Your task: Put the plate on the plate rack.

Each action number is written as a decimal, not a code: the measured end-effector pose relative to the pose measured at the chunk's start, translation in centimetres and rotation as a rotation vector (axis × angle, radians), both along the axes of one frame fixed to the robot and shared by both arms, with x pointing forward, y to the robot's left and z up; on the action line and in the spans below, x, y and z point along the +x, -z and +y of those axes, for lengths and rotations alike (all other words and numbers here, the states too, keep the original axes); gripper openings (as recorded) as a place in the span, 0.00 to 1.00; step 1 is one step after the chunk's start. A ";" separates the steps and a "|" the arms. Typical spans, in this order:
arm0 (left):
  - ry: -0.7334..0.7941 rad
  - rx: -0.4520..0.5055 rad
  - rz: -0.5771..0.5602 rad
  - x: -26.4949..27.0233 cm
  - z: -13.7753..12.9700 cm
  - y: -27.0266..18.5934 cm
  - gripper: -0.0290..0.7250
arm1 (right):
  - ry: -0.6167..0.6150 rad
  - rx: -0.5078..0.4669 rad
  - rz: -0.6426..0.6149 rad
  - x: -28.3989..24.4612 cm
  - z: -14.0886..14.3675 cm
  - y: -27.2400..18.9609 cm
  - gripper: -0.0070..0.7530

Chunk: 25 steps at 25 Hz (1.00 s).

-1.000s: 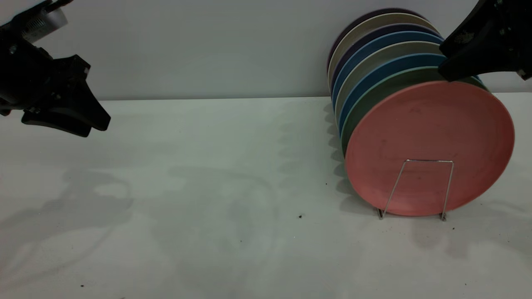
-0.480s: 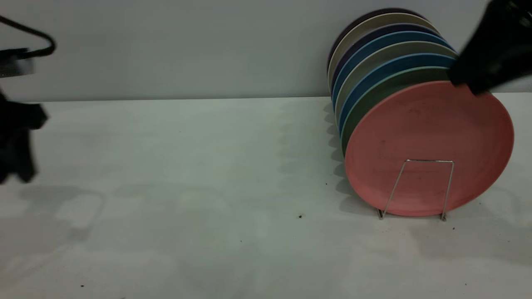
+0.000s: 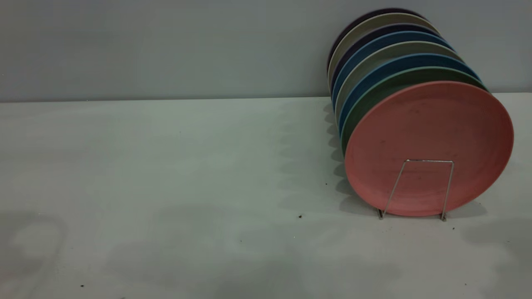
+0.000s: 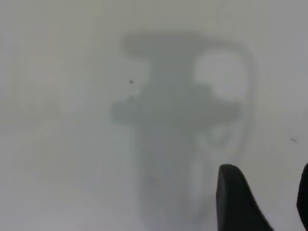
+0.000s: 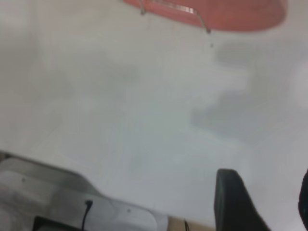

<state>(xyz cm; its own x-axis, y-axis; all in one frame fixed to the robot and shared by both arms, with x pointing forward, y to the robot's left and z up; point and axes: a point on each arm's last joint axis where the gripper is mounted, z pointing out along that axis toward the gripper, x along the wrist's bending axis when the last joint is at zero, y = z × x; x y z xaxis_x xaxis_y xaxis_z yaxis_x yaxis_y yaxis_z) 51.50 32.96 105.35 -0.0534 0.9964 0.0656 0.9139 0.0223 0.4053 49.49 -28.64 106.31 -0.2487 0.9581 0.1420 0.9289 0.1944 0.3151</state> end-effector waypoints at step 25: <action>0.051 -0.064 -0.352 -23.6 -3.0 -2.3 0.51 | 0.000 0.053 -0.447 -22.4 1.2 -2.2 0.54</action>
<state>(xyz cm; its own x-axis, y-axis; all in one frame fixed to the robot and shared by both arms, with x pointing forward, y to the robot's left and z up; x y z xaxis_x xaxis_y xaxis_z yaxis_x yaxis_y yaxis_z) 27.92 29.95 107.68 -0.0115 0.9999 -0.0107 0.7194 0.0157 0.6944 27.14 -27.47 108.47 -0.2964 0.9525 0.0692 0.6992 0.1670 0.6952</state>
